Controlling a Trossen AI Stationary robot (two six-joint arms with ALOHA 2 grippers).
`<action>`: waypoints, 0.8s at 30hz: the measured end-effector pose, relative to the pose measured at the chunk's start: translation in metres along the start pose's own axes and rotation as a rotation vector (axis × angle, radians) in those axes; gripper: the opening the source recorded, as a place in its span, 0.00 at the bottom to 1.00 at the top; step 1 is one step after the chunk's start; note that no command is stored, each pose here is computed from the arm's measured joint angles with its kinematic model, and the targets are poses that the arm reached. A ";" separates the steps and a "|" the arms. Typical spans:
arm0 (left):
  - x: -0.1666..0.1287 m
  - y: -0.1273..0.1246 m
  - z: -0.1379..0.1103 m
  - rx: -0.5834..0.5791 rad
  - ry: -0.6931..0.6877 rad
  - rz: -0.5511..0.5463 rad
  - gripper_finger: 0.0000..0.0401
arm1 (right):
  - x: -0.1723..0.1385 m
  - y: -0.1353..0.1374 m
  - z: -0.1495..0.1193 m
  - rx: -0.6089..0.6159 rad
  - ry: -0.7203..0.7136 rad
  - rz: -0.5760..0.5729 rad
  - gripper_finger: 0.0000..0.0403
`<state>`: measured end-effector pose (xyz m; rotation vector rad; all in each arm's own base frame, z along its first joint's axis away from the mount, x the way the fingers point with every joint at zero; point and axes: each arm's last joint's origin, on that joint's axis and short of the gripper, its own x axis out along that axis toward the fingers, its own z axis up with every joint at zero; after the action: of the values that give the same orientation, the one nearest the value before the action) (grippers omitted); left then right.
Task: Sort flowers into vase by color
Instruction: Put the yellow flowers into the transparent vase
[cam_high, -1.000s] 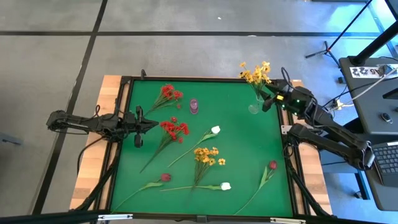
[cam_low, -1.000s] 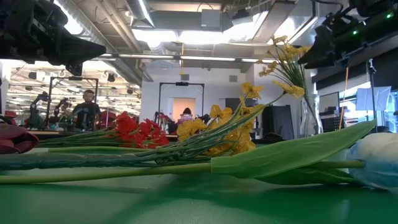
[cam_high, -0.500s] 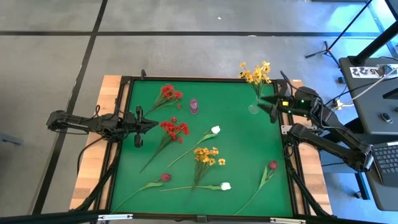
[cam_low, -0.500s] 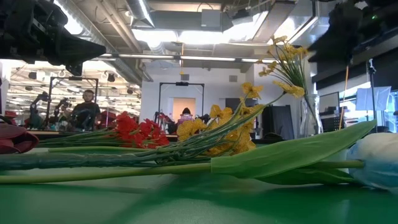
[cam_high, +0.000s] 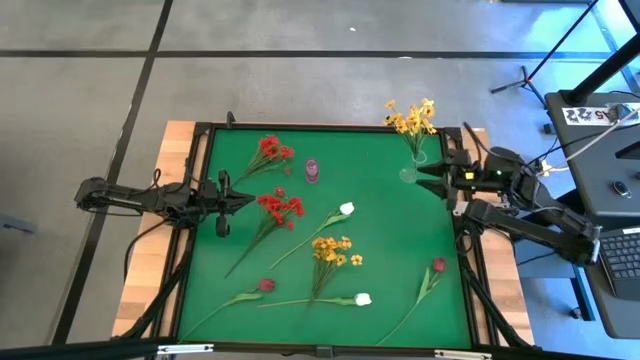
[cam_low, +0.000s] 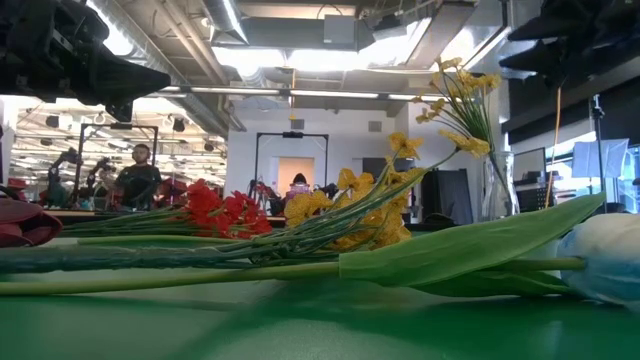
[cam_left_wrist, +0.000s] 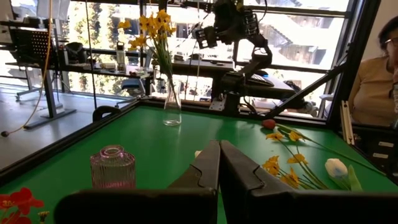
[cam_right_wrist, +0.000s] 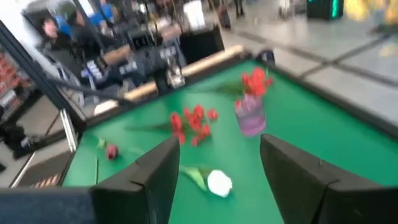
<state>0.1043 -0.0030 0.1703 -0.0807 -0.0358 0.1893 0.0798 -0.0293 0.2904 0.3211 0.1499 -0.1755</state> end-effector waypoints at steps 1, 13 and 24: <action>0.000 0.000 0.000 0.000 0.000 0.000 0.00 | 0.000 0.003 0.001 -0.009 -0.018 0.001 0.55; 0.000 0.000 0.000 0.000 0.000 0.000 0.00 | 0.020 0.028 -0.015 -0.081 -0.011 0.027 0.55; 0.000 0.000 0.000 0.000 0.000 0.000 0.00 | 0.031 0.044 -0.051 -0.091 0.107 0.076 0.55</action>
<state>0.1043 -0.0030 0.1703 -0.0807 -0.0358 0.1896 0.1120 0.0242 0.2501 0.2452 0.2506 -0.0755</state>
